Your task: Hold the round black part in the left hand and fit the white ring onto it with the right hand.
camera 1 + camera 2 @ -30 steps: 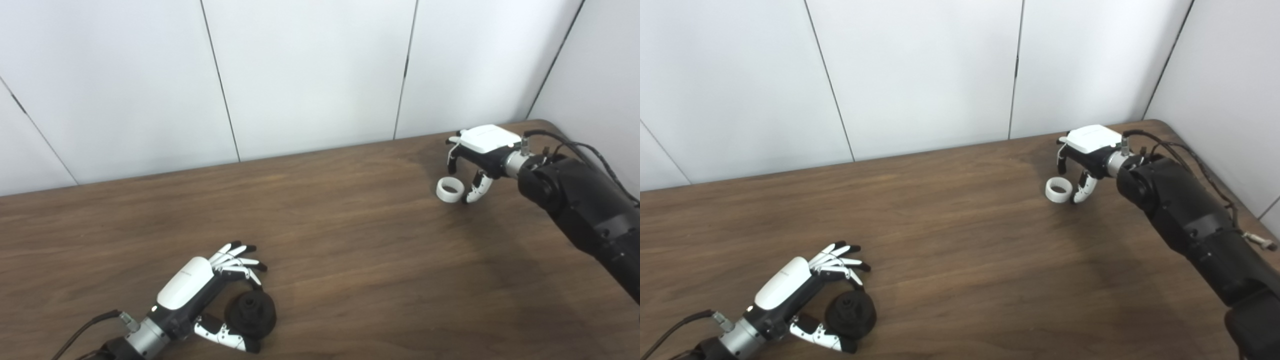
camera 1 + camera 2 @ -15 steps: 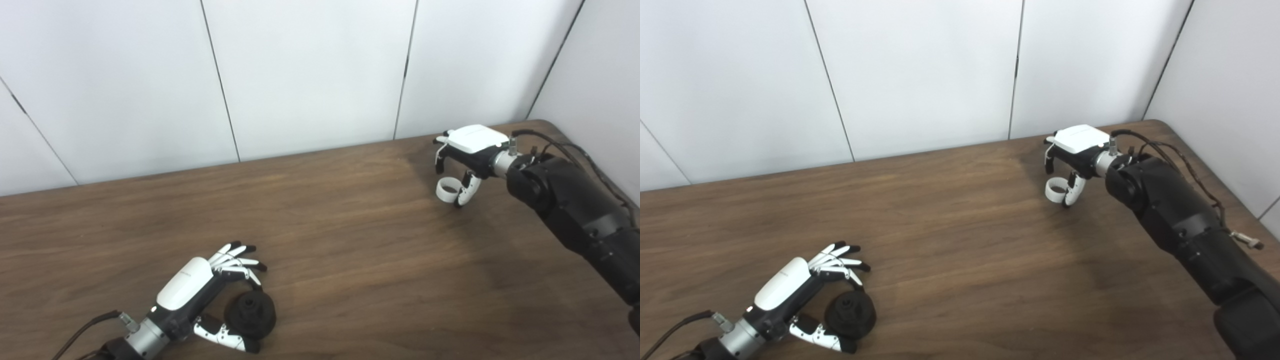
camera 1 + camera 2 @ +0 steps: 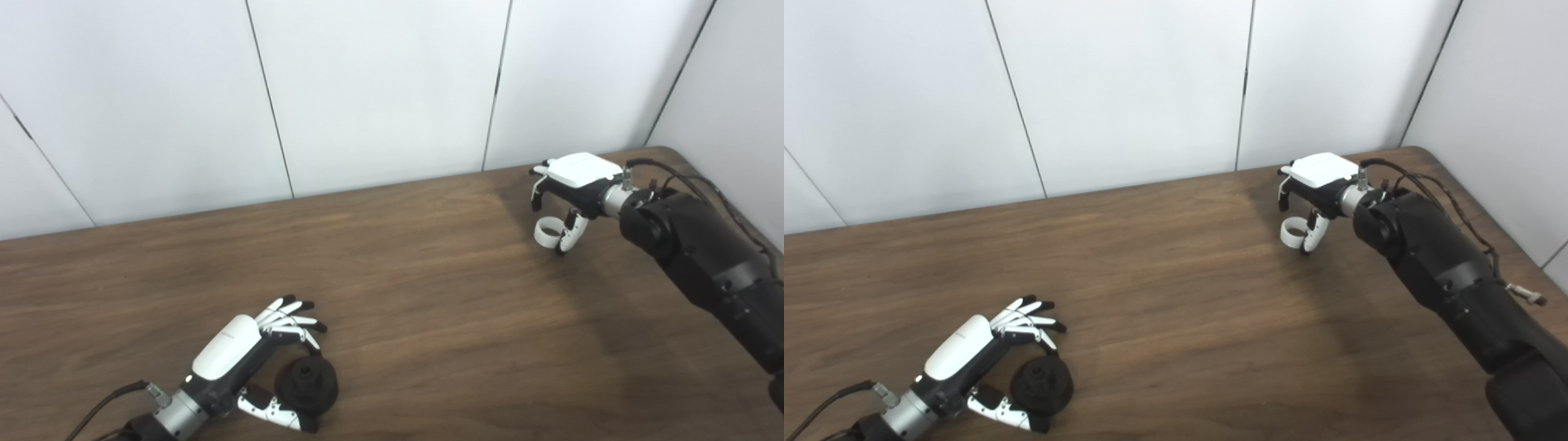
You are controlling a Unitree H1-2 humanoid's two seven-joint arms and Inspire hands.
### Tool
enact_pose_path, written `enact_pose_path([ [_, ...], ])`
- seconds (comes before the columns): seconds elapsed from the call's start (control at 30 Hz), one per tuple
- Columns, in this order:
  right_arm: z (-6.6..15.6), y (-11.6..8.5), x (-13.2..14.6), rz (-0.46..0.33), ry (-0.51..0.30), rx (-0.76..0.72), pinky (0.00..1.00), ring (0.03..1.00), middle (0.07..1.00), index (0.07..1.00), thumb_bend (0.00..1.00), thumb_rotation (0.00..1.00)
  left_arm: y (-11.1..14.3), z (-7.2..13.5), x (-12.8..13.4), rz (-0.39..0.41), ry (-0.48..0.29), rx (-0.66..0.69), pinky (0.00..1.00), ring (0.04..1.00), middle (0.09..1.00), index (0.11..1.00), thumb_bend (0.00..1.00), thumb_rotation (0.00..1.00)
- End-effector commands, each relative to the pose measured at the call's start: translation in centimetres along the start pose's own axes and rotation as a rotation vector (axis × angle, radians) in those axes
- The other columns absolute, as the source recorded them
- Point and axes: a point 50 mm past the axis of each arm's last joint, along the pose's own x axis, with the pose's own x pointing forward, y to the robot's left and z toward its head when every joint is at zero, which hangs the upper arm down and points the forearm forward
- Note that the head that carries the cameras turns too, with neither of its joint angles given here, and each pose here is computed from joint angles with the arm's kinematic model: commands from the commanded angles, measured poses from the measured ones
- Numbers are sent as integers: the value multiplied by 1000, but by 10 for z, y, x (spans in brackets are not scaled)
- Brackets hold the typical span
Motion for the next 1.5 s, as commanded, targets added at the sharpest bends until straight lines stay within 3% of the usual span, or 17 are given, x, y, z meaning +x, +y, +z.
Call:
enact_pose_path([
  [0.0,-4,-19,-1,-55,-6,-5,1000,1000,956,656,1000,217,6,-9,-7,-47,30,38,995,935,784,481,524,54],
  [0.87,-2,15,-13,-98,-8,40,1000,1000,916,632,1000,174,15,-10,-13,-52,30,44,991,935,783,481,524,54],
  [1.47,-2,24,-13,-69,-11,42,1000,1000,912,624,1000,175,17,-10,-13,-39,31,35,983,934,779,481,524,55],
])
